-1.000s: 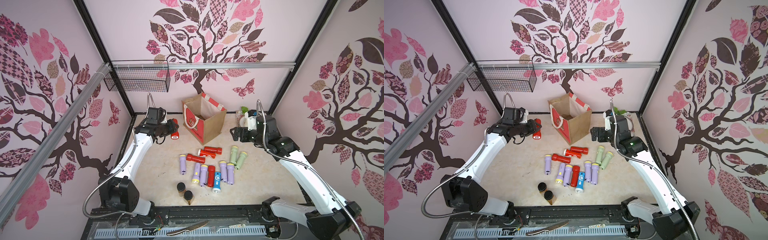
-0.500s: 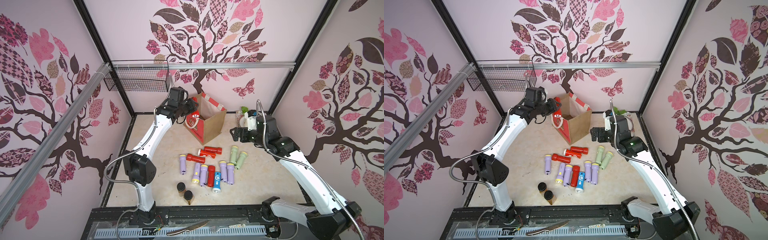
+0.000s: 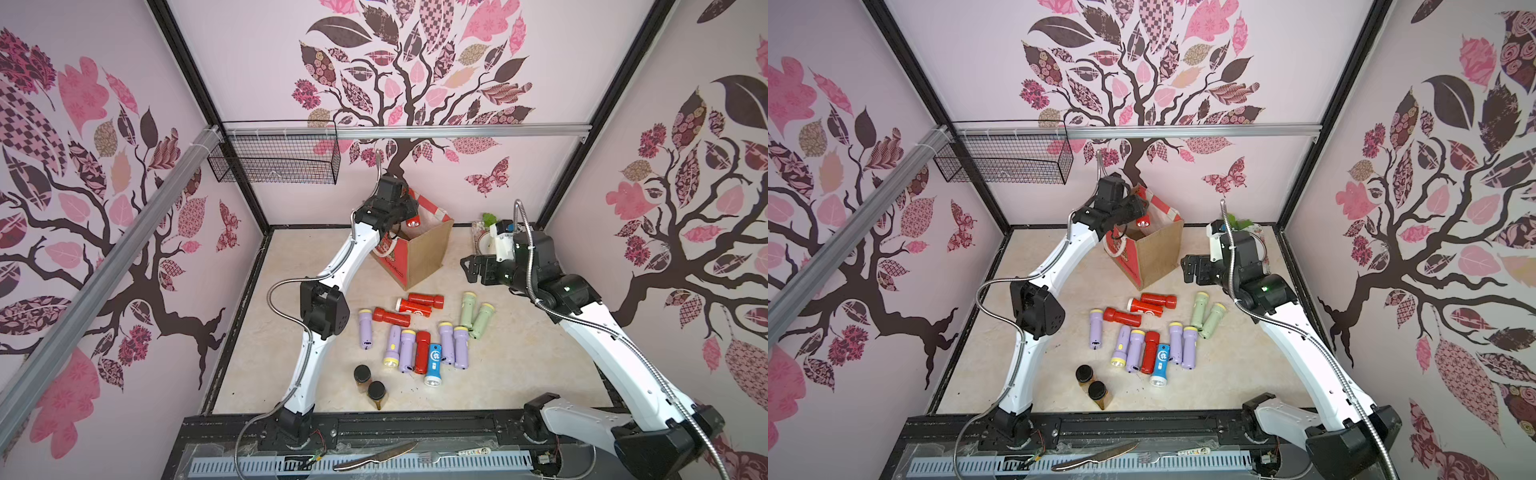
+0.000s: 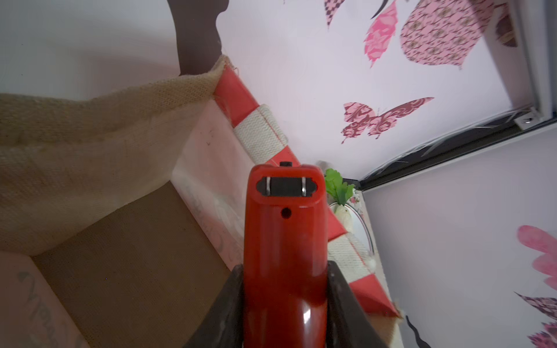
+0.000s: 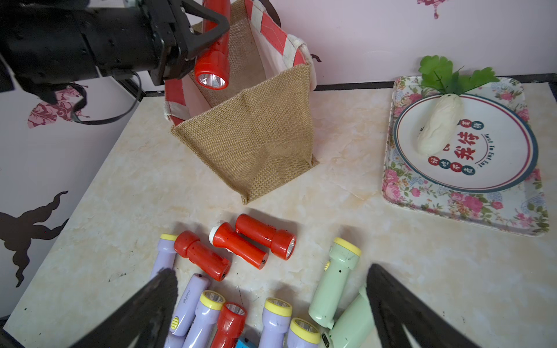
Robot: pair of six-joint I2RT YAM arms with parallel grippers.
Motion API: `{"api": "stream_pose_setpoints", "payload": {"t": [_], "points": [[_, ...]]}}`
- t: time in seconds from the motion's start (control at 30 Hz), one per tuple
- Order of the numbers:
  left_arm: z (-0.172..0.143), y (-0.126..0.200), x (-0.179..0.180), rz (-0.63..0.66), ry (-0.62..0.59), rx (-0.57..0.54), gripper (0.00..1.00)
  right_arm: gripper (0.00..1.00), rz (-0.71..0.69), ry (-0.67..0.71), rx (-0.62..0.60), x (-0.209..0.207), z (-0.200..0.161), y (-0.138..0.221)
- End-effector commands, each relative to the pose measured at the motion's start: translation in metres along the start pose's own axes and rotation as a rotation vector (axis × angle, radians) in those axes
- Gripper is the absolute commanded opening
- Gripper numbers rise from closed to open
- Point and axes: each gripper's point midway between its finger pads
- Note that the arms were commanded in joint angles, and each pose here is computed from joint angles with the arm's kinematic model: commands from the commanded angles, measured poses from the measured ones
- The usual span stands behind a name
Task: Put the flashlights into the tote bags
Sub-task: Place the flashlight in the canvas bag.
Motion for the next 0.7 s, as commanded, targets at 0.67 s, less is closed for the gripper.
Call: {"api": "stream_pose_setpoints", "payload": {"t": [0.67], "points": [[0.007, -0.006, 0.063, 0.287, -0.128, -0.058, 0.0, 1.0, 0.005, 0.024, -0.062, 0.005, 0.019, 0.02]]}}
Point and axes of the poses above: each gripper's point midway between its finger pads, its own y axis back along the fingers, its own x axis along the line the jaws close on, z = x × y, and after that the axes turned 1 degree about -y, right-handed
